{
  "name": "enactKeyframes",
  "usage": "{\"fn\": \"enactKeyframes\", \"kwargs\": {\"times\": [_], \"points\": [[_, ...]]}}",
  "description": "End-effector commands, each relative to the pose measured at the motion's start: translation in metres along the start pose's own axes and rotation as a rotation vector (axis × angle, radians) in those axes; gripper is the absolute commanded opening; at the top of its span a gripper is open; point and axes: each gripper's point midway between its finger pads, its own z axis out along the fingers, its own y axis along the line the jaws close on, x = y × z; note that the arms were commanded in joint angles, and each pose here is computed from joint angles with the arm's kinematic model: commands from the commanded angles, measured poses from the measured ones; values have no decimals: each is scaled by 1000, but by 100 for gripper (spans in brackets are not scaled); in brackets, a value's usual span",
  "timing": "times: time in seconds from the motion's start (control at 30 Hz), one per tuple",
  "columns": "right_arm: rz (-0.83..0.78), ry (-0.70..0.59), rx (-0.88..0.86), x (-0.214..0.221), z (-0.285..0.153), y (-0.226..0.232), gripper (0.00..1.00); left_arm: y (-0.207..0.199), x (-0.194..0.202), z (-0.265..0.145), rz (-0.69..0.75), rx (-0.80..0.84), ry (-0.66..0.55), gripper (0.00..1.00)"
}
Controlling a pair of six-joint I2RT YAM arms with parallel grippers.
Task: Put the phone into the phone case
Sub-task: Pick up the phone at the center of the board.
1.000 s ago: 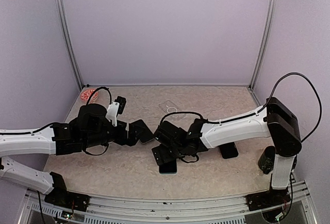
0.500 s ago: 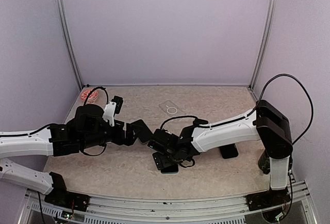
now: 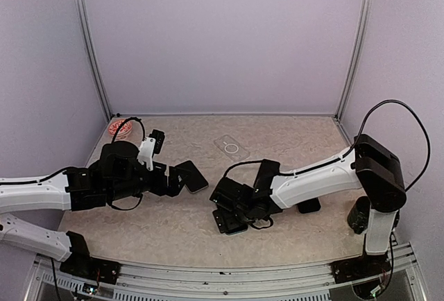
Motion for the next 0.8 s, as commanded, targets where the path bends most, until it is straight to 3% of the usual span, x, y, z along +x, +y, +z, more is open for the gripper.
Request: {"fn": "enactKeyframes", "kwargs": {"times": [0.0, 0.2, 0.5, 0.77], "points": [[-6, 44, -33, 11, 1, -16, 99, 3, 0, 1, -9, -7, -8, 99], [13, 36, -32, 6, -1, -36, 92, 4, 0, 1, -12, -10, -10, 99], [-80, 68, 2, 7, 17, -32, 89, 1, -5, 3, -20, 1, -26, 99], [-109, 58, 4, 4, 23, -34, 79, 3, -4, 2, -21, -9, -26, 99]]}}
